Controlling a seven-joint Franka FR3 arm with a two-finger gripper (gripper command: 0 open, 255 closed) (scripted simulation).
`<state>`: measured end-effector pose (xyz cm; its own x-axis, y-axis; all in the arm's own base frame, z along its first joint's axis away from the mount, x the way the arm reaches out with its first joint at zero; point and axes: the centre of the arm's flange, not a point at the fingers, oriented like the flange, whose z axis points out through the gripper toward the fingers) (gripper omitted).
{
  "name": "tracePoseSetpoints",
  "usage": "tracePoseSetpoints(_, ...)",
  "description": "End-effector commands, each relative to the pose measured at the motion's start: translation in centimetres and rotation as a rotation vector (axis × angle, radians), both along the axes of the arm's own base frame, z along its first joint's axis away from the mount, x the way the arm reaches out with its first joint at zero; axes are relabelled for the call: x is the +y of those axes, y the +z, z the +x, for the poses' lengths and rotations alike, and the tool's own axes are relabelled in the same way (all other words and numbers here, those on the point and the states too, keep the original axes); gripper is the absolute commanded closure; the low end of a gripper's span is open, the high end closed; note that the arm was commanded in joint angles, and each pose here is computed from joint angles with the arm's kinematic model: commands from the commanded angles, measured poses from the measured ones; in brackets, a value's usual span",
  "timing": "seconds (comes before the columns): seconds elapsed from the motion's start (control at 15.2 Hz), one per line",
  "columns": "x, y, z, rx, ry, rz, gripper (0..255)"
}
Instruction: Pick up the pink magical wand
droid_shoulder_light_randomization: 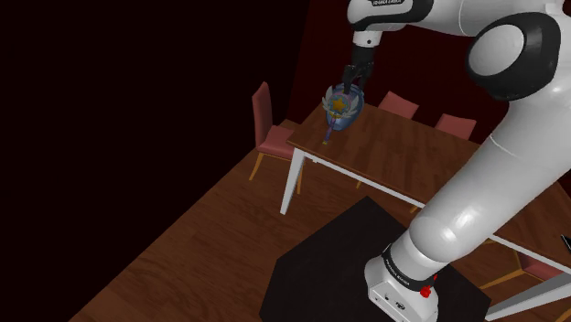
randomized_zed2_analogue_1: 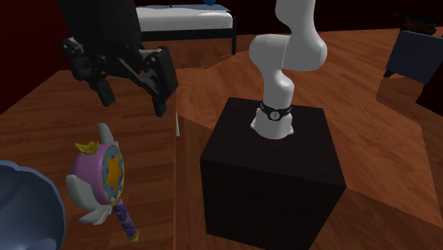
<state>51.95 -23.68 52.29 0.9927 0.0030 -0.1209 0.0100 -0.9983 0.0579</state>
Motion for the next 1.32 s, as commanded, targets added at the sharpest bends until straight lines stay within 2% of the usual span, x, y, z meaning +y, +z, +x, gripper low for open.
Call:
tracePoseSetpoints(0.0, -2.2, -0.2, 1.6, -0.004, -0.004, -0.005, 0)
tracePoseSetpoints(0.2, -5.0, -0.6, 3.9, -0.009, -0.01, -0.011, 0)
tracePoseSetpoints(0.79, -5.0, -4.6, 3.9, -0.009, -0.01, -0.011, 0)
tracePoseSetpoints(0.86, -5.0, -4.6, 3.9, -0.009, -0.01, -0.011, 255)
tracePoseSetpoints(1.25, -4.9, -4.6, 3.9, -0.009, -0.01, -0.011, 255)
